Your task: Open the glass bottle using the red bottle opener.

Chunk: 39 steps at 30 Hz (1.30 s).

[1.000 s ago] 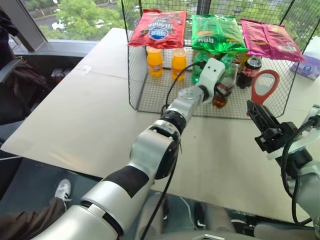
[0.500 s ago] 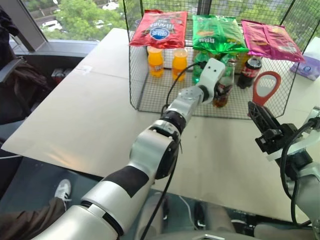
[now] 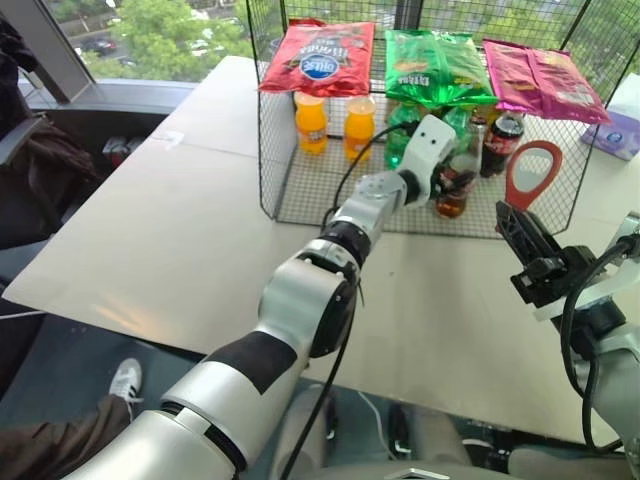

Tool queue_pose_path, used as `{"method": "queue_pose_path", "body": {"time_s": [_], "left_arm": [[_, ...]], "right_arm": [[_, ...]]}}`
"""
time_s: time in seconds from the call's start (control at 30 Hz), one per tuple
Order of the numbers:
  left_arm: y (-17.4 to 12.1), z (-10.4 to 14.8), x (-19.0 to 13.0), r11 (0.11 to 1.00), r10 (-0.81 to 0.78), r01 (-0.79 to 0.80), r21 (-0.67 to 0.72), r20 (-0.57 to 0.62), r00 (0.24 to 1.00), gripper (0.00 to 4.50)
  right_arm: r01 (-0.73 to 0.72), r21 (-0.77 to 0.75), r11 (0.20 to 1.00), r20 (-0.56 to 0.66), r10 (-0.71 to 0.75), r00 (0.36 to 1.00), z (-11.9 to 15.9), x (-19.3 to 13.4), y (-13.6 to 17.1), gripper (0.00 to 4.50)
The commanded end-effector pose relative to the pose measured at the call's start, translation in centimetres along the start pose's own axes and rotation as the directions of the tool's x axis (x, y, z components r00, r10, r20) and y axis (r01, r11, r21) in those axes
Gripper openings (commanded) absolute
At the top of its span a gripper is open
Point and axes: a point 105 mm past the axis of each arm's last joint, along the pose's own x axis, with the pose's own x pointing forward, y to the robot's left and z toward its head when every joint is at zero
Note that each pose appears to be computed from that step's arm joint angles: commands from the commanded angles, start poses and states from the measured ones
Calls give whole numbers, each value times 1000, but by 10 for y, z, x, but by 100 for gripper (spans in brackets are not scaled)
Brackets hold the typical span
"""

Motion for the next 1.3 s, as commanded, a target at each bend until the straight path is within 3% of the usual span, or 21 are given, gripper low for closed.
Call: {"method": "queue_pose_path", "body": {"time_s": [0.03,0.27,0.37,0.57,0.73,1.0,1.3], "left_arm": [[-6,44,-4,991,-128,119,65,158,979,225],[0,37,-58,911,-409,389,136,182,894,225],[4,35,-85,887,-458,436,153,169,873,225],[9,34,-123,886,-458,440,148,126,880,225],[6,16,-145,897,-436,425,122,86,896,225],[-3,-14,-160,926,-375,370,71,79,924,225],[-14,-34,-171,918,-391,387,88,29,920,225]], "right_arm": [[-32,-15,999,39,33,999,9,0,5,0],[-28,-34,999,13,29,999,6,-1,1,0],[-26,-36,999,2,26,1000,5,-2,-2,0],[-35,-38,999,-39,34,999,-2,2,-10,0],[-54,-48,997,-88,50,995,-13,10,-14,0],[-58,-67,996,-182,45,982,-49,39,-28,0],[-147,-59,987,-222,131,966,-59,44,-12,0]]}}
